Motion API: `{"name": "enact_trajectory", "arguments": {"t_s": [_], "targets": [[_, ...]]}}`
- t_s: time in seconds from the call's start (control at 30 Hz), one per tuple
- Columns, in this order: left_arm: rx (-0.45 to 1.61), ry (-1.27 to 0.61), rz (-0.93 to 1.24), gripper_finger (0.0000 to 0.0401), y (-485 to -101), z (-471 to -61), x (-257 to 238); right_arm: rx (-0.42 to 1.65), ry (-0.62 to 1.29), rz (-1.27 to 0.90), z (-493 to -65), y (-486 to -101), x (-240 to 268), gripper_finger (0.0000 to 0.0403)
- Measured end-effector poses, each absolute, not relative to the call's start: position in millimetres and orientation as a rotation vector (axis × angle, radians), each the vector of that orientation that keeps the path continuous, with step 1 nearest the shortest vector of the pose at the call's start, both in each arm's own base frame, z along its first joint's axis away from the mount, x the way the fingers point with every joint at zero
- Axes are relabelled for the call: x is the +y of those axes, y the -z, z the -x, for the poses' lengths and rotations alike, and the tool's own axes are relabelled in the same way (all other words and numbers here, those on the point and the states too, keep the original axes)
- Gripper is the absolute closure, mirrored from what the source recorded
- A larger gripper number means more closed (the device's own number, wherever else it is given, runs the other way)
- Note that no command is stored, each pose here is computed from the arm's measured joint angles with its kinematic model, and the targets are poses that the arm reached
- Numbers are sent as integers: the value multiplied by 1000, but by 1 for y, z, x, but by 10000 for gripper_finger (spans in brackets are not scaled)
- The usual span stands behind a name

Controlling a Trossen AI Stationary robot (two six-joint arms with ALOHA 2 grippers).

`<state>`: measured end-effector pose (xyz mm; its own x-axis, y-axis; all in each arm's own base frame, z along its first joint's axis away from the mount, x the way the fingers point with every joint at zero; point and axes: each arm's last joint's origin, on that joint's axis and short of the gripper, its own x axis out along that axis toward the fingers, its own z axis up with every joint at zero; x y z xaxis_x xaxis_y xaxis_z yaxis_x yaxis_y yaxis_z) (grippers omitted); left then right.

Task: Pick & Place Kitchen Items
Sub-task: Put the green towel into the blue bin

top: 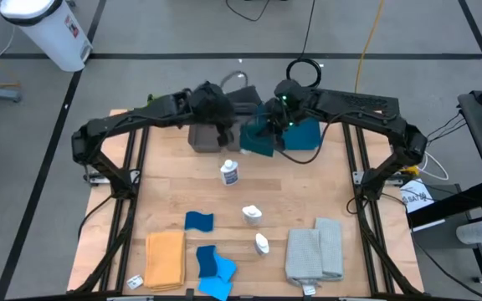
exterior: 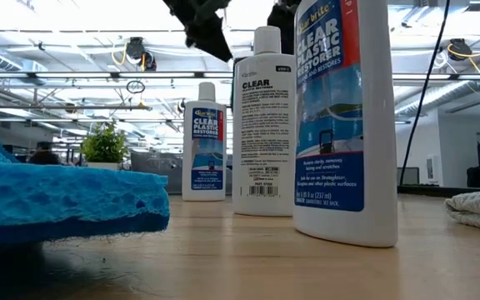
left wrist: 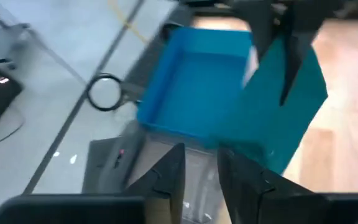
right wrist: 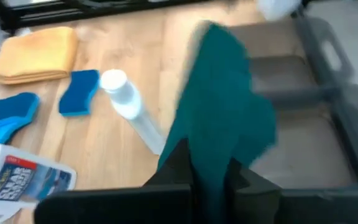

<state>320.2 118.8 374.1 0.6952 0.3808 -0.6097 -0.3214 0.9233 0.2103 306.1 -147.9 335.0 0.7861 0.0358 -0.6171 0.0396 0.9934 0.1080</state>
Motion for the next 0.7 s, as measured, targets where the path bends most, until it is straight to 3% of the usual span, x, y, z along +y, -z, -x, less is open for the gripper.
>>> {"name": "enact_trajectory", "arguments": {"t_s": [0.2,0.4,0.7], "targets": [[624,-512,3,280,-397,-290,132,737,335,-170,-287,-329,-170,402],[594,-644,32,277,-396,-266,137,804,686,-204,-270,-287,-191,402],[502,-752,52,277,-369,-247,133,578,820,-340,-264,-233,-198,402]]}}
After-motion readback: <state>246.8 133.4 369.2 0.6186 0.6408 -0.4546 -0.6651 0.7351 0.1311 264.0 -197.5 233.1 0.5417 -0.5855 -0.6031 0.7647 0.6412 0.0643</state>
